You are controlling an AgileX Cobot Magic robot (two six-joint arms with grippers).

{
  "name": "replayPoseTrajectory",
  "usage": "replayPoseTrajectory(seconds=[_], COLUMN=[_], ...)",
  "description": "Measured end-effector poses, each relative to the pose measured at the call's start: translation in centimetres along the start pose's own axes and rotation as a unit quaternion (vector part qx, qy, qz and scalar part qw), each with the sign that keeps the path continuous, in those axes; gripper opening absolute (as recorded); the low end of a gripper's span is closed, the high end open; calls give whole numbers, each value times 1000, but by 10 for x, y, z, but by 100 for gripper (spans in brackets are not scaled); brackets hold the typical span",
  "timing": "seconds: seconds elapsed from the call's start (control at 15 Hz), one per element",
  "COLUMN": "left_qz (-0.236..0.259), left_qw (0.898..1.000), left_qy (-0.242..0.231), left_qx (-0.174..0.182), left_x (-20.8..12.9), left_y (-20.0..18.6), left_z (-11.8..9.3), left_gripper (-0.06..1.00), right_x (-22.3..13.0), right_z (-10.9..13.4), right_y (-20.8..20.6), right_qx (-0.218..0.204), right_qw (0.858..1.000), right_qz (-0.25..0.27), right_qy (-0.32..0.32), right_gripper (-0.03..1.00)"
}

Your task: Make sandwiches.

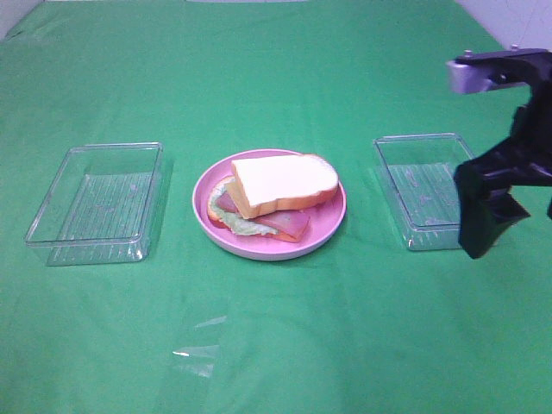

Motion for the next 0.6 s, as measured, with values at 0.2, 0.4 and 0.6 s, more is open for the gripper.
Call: replayPoseTrajectory(seconds=[0.2, 0.4, 0.6], left_qz=[0, 0, 0], left_qw=[1000, 1000, 1000], left_qy=[0, 0, 0], left_qx=[0, 0, 0], left_x=[0, 0, 0], left_y=[0, 0, 0], left_z=[0, 0, 0], left_gripper=[99, 99, 99], right_x=[-26, -65, -101], right_z=[-31, -58, -69], right_y=[4, 11, 20], right_qx=[2, 1, -8], right_qw=[997, 986, 970], right_qz=[-38, -98, -161], right_qy=[60, 133, 182], right_gripper=[96, 96, 96])
Point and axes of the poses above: a point on each arm's last joint axis where the gripper is mounted, y pointing out along that axis toward the gripper, z along the wrist's bending axis when the last joint is at zero, x = y × z, the point moved 7 cm from there along y, pointing out along that axis toward the gripper, and after that the axes turned 7 degrees about y, right-handed, at the moved point
